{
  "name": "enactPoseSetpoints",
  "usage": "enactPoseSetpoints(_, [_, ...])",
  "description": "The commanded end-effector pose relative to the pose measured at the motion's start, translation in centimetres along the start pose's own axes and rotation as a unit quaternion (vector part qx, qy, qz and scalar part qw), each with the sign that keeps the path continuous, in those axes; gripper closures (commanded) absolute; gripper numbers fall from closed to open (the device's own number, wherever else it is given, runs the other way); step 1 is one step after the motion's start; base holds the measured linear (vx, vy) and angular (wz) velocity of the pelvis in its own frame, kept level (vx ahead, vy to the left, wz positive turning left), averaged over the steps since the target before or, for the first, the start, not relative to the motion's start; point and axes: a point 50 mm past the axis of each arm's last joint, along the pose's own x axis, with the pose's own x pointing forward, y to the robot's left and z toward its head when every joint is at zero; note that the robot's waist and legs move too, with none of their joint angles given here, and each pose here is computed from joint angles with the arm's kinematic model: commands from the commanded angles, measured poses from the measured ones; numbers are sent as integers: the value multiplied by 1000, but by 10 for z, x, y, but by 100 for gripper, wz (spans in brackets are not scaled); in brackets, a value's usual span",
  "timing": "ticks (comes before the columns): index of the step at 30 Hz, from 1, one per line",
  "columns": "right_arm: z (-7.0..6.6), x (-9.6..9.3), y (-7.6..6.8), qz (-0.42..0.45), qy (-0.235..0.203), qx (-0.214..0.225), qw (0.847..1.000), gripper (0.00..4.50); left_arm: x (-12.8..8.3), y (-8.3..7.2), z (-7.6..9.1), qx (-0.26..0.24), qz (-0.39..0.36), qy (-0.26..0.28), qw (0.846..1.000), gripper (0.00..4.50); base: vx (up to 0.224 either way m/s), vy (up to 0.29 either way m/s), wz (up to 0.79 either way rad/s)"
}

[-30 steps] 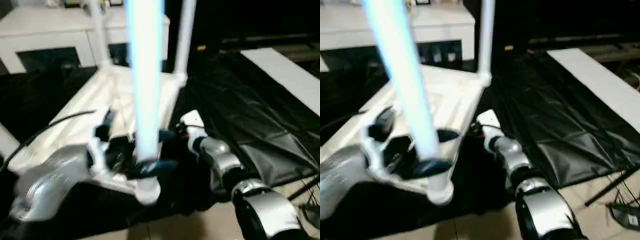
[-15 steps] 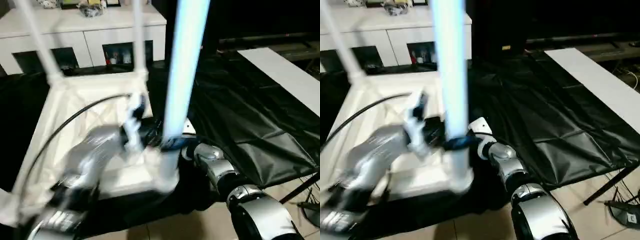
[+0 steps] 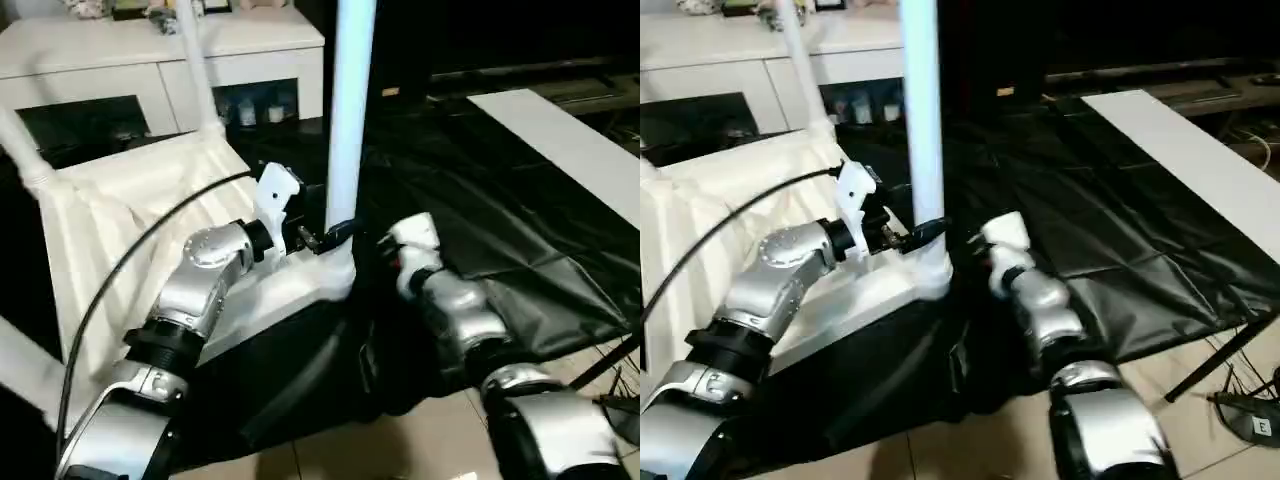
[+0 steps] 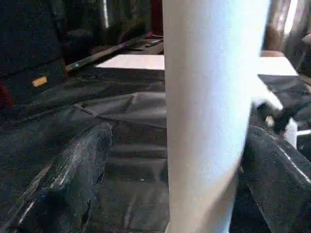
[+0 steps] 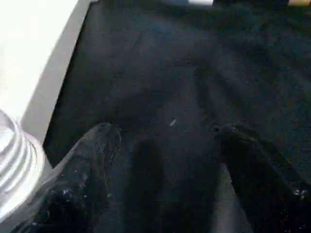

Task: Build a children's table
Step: Rotate table base, then rotate leg to tighten

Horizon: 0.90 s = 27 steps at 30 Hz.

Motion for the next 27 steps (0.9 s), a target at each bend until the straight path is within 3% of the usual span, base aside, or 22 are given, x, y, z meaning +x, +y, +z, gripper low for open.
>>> enactPoseSetpoints(1, [3, -9, -12, 5, -22, 1, 1000, 91, -3, -6, 5, -23, -34, -29, 999, 4, 0, 0, 0])
enactPoseSetpoints(3, [2, -13, -16, 12, -23, -6, 1000, 91, -7, -13, 3, -31, -61, -30, 997, 4, 0, 0, 0])
enactPoseSetpoints(6, [0, -22, -21, 34, -18, -28, 999, 91, -20, -25, -12, -41, -110, 16, 993, 4, 0, 0, 0])
enactPoseSetpoints(7, [-2, -28, -23, 54, -9, -46, 997, 91, -31, -33, -27, -49, -141, 73, 986, 4, 0, 0, 0])
enactPoseSetpoints(11, [-7, -38, -25, 89, 21, -90, 992, 91, -42, -36, -53, -20, -106, 175, 979, 4, 0, 0, 0])
enactPoseSetpoints(15, [-7, -42, -23, 116, 33, -109, 987, 91, -39, -30, -63, -18, -35, 194, 980, 4, 0, 0, 0])
enactPoseSetpoints(16, [-7, -43, -22, 121, 34, -111, 986, 91, -39, -29, -64, -19, -26, 196, 980, 39, 0, 0, 0])
enactPoseSetpoints(21, [-2, -52, -12, 196, 43, -129, 971, 91, -34, -32, -66, -42, 14, 217, 975, 62, 0, 0, 0])
enactPoseSetpoints(27, [9, -58, -10, 231, 25, -89, 969, 91, -35, -33, -68, -63, 33, 221, 973, 111, 0, 0, 0])
